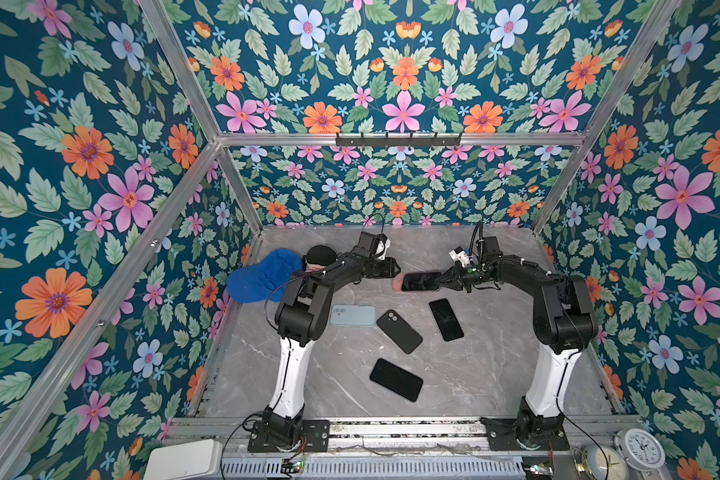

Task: Put the phone into the phone case
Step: 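Lower the purple-framed phone edge-first into the pink case with the right gripper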

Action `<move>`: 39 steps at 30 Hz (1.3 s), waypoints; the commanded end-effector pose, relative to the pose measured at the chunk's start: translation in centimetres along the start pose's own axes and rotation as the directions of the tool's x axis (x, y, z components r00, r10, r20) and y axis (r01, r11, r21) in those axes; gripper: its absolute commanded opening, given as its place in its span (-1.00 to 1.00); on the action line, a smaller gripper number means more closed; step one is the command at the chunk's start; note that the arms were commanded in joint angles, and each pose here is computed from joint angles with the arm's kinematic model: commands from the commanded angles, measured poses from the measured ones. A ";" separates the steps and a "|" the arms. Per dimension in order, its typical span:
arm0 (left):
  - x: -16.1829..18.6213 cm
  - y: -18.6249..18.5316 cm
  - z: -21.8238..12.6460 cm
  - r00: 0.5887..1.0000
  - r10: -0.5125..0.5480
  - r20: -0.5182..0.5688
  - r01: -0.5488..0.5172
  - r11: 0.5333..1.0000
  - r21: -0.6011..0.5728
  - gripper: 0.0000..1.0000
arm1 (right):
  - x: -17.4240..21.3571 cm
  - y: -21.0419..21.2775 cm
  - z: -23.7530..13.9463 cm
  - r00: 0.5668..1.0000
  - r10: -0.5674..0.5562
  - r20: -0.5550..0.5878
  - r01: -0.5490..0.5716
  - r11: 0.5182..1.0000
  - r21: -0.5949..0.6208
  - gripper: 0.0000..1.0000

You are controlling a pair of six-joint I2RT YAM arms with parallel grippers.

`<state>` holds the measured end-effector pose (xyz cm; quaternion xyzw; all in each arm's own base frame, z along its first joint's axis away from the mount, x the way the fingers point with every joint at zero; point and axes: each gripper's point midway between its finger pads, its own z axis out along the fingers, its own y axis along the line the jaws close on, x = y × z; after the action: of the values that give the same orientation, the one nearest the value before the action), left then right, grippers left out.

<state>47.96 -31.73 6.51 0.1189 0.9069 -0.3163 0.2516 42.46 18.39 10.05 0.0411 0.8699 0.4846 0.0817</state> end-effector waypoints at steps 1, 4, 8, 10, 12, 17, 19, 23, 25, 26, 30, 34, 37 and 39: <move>0.1 -0.2 0.3 1.000 -0.008 -0.002 0.008 1.000 0.021 -0.06 | 0.2 0.3 0.1 1.000 -0.005 -0.026 0.004 1.000 -0.022 -1.00; 0.2 -0.1 0.6 1.000 -0.014 -0.006 0.015 1.000 0.025 -0.06 | -0.1 0.3 0.3 0.999 0.007 -0.038 -0.008 1.000 -0.019 -1.00; 0.5 0.7 0.9 0.999 -0.040 -0.021 0.040 0.999 0.020 -0.08 | -0.8 0.2 0.5 0.999 0.018 -0.045 -0.019 1.000 -0.013 -1.00; 0.4 0.9 0.9 0.999 -0.044 -0.021 0.044 0.999 0.023 -0.08 | -0.8 0.0 0.6 0.998 0.022 -0.057 -0.022 1.000 -0.009 -1.00; 0.4 0.9 0.9 0.999 -0.045 -0.021 0.046 0.999 0.027 -0.08 | -0.8 -0.3 0.8 0.997 0.026 -0.071 -0.026 1.000 -0.004 -1.00; 0.5 0.7 1.2 0.998 -0.051 -0.029 0.053 0.998 0.044 -0.10 | -0.3 -0.7 1.2 0.994 0.038 -0.103 -0.040 0.999 -0.015 -1.00; 0.6 0.7 1.2 0.998 -0.054 -0.030 0.056 0.997 0.048 -0.11 | 0.0 -0.9 1.3 0.992 0.042 -0.118 -0.045 0.999 -0.021 -1.00; 0.9 0.4 1.3 0.998 -0.062 -0.033 0.064 0.996 0.063 -0.12 | 0.2 -0.7 1.5 0.990 0.041 -0.136 -0.047 0.998 -0.046 -1.00; 1.0 0.4 1.3 0.997 -0.063 -0.033 0.065 0.996 0.060 -0.13 | 0.3 -0.9 1.6 0.988 0.046 -0.145 -0.054 0.997 -0.046 -1.00; 1.1 0.3 1.3 0.997 -0.064 -0.036 0.066 0.996 0.061 -0.13 | 0.3 -0.9 1.6 0.988 0.047 -0.147 -0.054 0.997 -0.046 -1.00; 1.3 0.3 1.3 0.997 -0.064 -0.038 0.067 0.996 0.062 -0.14 | 0.4 -1.2 1.9 0.986 0.054 -0.157 -0.063 0.997 -0.051 -1.00; 1.2 0.1 1.3 0.997 -0.068 -0.036 0.070 0.995 0.072 -0.14 | 0.5 -1.1 2.0 0.985 0.054 -0.163 -0.064 0.996 -0.056 -1.00; 0.8 -0.4 1.6 0.997 -0.069 -0.034 0.072 0.993 0.091 -0.14 | 0.6 -1.2 2.1 0.985 0.051 -0.163 -0.060 0.997 -0.054 -1.00; 0.5 -0.7 1.9 0.997 -0.066 -0.038 0.070 0.993 0.100 -0.14 | 0.8 -1.4 2.2 0.985 0.054 -0.166 -0.063 0.997 -0.052 -1.00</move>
<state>47.61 -32.61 4.56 0.0962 0.9059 -0.3537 0.2121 42.86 19.53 8.03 0.0236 0.8566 0.5154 0.0103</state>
